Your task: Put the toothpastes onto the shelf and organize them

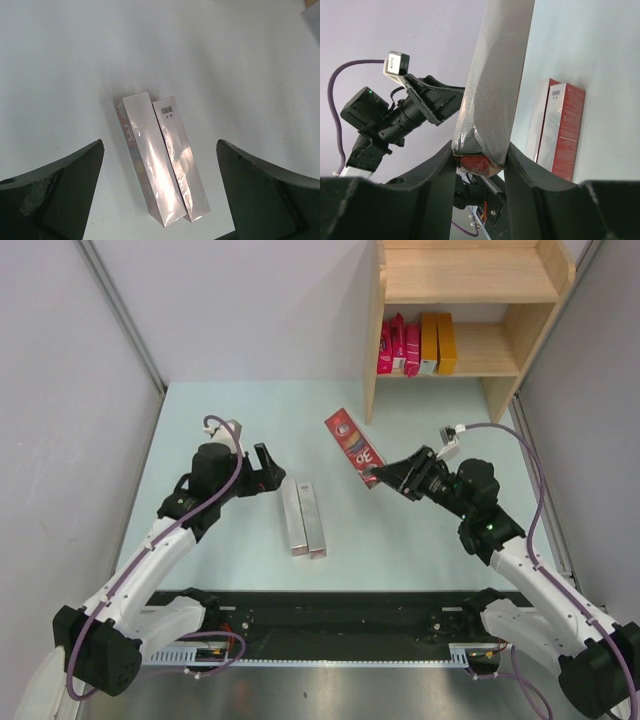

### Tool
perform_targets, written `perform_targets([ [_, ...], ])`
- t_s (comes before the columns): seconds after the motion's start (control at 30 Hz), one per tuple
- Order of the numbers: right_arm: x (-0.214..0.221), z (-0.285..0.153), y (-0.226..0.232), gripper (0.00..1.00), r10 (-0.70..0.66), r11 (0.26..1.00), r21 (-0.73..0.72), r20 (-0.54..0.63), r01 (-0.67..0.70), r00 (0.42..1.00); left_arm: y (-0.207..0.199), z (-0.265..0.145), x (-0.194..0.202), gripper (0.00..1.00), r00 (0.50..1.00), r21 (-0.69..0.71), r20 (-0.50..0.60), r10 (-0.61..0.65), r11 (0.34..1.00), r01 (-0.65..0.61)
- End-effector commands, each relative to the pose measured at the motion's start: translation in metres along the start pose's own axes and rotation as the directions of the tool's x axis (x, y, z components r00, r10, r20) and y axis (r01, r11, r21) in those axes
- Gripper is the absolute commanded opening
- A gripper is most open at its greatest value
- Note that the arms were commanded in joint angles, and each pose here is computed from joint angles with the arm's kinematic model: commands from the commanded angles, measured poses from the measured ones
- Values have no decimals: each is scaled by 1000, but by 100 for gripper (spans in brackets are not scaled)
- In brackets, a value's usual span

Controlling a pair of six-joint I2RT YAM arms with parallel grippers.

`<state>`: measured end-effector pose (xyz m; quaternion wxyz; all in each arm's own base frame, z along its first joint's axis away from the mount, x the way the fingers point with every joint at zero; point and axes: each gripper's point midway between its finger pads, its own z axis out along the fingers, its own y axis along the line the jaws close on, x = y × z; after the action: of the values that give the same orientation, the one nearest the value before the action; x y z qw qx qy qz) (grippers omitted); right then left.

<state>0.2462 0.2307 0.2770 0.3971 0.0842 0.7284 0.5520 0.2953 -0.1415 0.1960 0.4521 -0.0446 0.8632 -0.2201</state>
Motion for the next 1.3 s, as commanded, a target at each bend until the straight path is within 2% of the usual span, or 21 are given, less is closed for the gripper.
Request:
perform_targets([
  [0.0,-46,0,67,29,-139,980,-132,90,151,986,-5,2,-1,100,1000,26,11,18,1000,-18],
  [0.17,-86,3,102,29,-206,960,-159,165,232,965,-8,4,5,100,1000,36,-11,8,999,-8],
  [0.57,-187,37,137,28,-280,931,-144,303,334,911,-16,6,6,100,1000,65,-26,16,998,-14],
  [0.6,-198,33,154,28,-292,919,-163,329,358,898,-17,6,6,100,1000,67,-24,14,998,-13],
  [0.67,-208,44,149,28,-295,922,-149,324,357,899,-17,7,7,100,1000,67,-27,14,998,-13],
  [0.87,-247,58,177,28,-350,899,-130,364,419,863,-21,9,10,100,999,87,-39,10,996,-6],
  [1.03,-280,63,181,28,-345,902,-104,410,419,844,-21,9,12,99,999,90,-41,8,996,-5],
  [1.27,-325,69,159,28,-293,927,-70,480,369,827,-25,7,12,100,999,108,-40,0,994,4],
])
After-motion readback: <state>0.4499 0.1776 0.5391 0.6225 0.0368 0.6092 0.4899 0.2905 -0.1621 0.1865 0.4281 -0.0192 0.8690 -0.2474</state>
